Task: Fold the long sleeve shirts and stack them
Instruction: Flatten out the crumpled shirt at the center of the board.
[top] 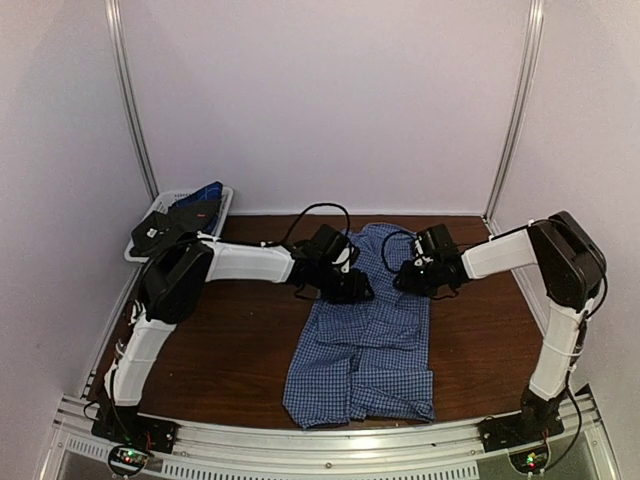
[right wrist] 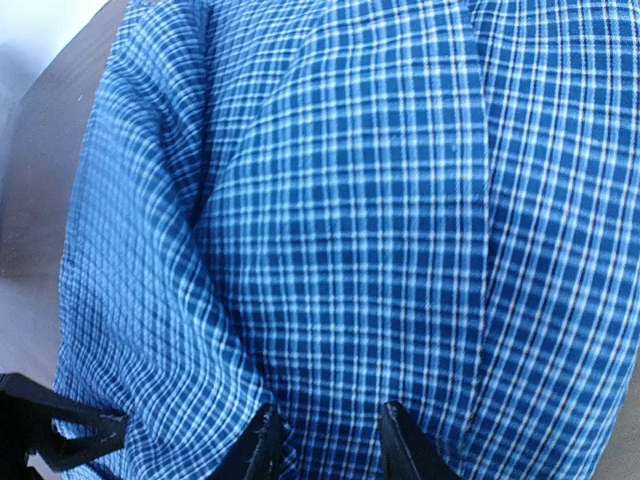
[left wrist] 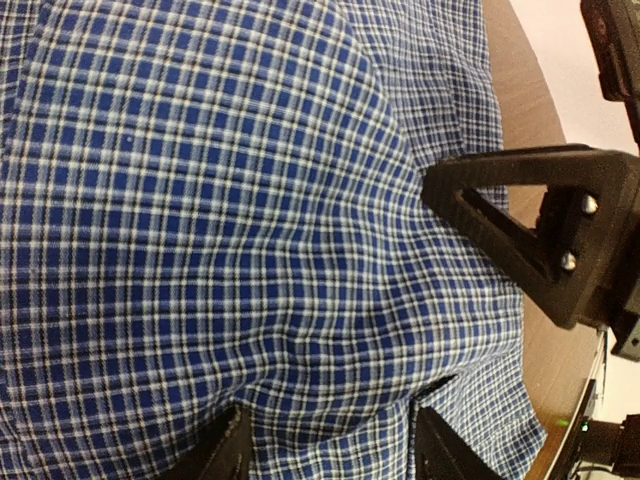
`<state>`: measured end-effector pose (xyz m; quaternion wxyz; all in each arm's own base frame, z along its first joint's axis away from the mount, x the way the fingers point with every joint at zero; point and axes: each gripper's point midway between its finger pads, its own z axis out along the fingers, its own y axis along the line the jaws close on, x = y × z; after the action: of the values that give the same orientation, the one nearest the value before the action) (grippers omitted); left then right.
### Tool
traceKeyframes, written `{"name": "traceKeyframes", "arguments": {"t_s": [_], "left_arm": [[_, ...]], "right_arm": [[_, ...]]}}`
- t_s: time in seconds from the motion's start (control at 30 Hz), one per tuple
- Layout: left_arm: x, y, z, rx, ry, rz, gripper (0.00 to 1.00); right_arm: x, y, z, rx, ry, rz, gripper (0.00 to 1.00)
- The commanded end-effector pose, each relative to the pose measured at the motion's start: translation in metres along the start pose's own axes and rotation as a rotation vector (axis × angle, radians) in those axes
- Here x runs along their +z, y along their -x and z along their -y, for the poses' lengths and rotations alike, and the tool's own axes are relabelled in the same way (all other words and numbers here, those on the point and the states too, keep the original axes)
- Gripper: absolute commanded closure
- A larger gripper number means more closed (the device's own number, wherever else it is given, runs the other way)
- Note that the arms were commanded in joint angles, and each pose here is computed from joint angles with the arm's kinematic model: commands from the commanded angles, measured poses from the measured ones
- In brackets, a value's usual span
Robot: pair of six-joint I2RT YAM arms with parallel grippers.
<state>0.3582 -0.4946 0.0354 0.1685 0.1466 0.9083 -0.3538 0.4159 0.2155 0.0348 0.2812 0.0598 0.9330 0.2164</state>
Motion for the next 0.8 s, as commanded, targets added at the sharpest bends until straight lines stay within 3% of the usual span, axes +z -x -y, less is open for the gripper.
{"name": "traceKeyframes", "arguments": {"t_s": [0.0,0.17,0.33,0.57,0.77], "left_arm": [[0.027,0.003,0.002,-0.069,-0.014,-0.006,0.43],[0.035,0.025,0.016,-0.046,-0.034,0.017,0.41],[0.018,0.049,0.026,0.005,-0.031,0.063,0.39],[-0.021,0.055,0.028,0.087,0.025,0.100,0.38],[-0.044,0.032,0.020,0.156,0.064,0.065,0.38]], "right_arm": [[0.013,0.034,0.021,0.012,0.003,0.024,0.65],[0.029,0.060,0.044,0.010,-0.048,0.012,0.65],[0.033,0.080,0.039,-0.025,-0.052,0.005,0.63],[-0.002,0.103,0.020,-0.076,-0.039,0.068,0.52],[-0.041,0.089,0.003,-0.131,-0.046,0.102,0.47]]}}
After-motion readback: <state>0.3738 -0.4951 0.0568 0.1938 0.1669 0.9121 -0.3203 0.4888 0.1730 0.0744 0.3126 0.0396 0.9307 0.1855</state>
